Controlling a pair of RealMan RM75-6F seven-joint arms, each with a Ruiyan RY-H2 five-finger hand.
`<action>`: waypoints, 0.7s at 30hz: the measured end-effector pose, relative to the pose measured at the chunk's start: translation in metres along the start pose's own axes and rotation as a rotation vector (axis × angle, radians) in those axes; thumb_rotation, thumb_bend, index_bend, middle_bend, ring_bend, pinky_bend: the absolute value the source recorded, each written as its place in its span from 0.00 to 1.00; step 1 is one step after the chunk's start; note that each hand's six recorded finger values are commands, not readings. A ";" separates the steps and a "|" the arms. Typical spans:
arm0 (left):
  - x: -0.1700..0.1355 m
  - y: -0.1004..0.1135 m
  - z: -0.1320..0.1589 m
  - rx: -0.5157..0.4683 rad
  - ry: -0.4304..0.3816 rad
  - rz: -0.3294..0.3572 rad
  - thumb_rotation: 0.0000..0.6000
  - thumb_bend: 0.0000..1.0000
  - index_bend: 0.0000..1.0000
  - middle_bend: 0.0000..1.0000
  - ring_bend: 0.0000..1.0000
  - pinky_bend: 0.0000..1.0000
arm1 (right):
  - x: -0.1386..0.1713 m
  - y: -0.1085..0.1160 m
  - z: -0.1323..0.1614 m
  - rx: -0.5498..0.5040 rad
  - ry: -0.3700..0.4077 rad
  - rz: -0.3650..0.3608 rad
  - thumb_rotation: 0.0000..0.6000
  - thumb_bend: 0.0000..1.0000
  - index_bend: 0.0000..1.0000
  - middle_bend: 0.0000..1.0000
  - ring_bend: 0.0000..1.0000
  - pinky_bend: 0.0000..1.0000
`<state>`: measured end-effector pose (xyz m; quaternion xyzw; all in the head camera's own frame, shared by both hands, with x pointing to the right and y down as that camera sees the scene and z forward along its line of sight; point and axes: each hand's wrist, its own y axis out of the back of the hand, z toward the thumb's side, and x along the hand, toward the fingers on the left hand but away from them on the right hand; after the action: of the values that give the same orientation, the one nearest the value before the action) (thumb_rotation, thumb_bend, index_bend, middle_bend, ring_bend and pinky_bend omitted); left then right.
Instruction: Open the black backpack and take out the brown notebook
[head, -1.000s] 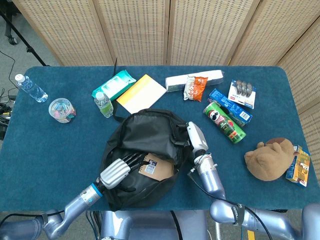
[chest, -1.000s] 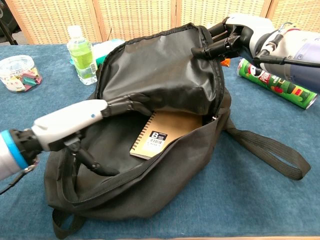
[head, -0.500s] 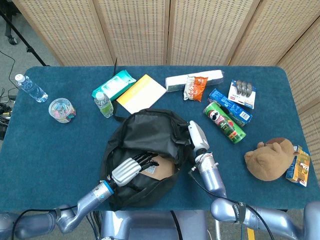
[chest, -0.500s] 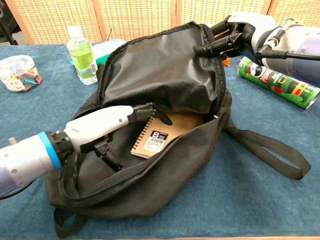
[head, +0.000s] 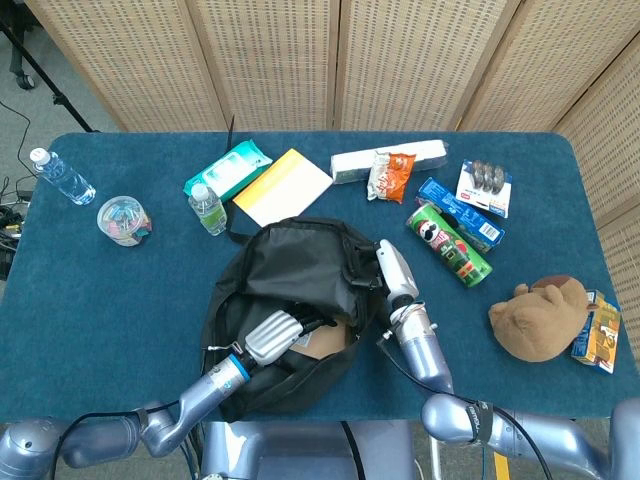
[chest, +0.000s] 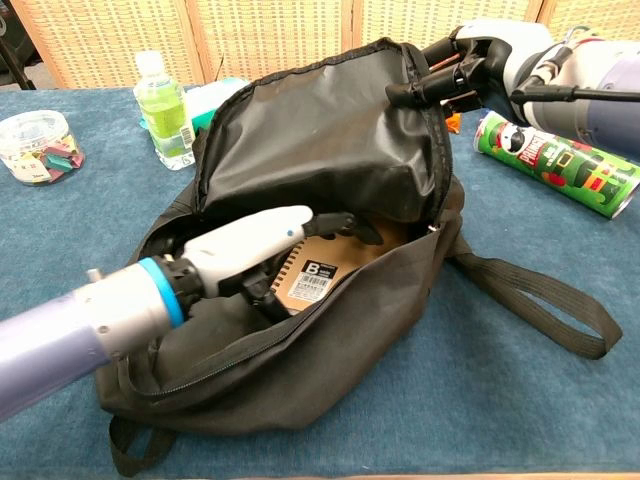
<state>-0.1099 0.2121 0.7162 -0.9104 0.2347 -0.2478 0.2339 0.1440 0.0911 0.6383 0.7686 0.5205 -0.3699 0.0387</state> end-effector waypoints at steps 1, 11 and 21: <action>0.003 -0.001 0.001 0.000 0.001 0.002 1.00 0.00 0.23 0.04 0.07 0.17 | 0.000 0.000 0.000 0.001 0.001 -0.001 1.00 0.57 0.71 0.67 0.51 0.39; 0.017 -0.010 0.003 -0.029 0.003 0.015 1.00 0.00 0.23 0.04 0.07 0.17 | -0.001 0.010 0.003 -0.016 0.002 -0.024 1.00 0.57 0.71 0.67 0.51 0.39; 0.028 -0.014 -0.007 -0.003 0.043 0.037 1.00 0.00 0.24 0.04 0.07 0.17 | 0.002 0.019 0.003 -0.021 0.002 -0.031 1.00 0.57 0.71 0.67 0.51 0.39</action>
<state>-0.0877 0.2055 0.7387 -0.9006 0.2569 -0.2624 0.2323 0.1588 0.0827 0.6285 0.7604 0.5363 -0.3641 0.0401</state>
